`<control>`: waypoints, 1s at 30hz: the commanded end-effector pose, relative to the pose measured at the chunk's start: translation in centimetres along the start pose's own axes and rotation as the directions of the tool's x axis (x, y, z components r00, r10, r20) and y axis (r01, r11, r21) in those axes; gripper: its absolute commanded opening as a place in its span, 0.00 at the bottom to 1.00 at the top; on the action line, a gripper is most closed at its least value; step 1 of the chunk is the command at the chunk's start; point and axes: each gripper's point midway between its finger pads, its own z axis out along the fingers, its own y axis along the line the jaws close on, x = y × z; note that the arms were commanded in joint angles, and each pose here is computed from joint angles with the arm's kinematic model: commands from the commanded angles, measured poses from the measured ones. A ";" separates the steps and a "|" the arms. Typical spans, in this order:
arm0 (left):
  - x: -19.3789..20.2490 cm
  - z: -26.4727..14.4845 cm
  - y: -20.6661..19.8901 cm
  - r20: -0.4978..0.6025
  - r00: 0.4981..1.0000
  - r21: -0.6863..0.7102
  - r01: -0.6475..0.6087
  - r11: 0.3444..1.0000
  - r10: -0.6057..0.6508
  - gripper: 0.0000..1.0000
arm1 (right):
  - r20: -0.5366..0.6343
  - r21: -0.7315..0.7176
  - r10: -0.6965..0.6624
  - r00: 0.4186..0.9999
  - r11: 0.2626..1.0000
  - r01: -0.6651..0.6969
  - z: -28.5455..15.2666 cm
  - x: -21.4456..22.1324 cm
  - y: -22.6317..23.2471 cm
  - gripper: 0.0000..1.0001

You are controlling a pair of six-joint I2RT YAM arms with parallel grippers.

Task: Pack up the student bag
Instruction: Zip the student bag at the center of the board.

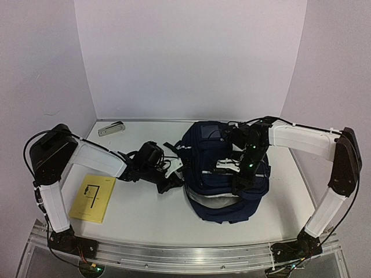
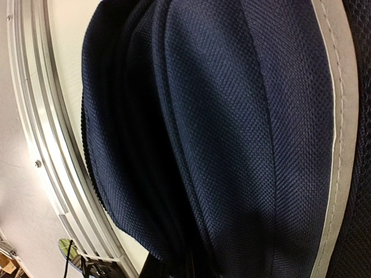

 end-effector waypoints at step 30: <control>-3.4 -7.1 -1.7 0.136 0.990 -0.105 0.050 0.993 -0.035 0.00 | 0.340 -0.074 0.119 0.933 0.992 -0.099 -5.2 -16.2 -1.2 0.59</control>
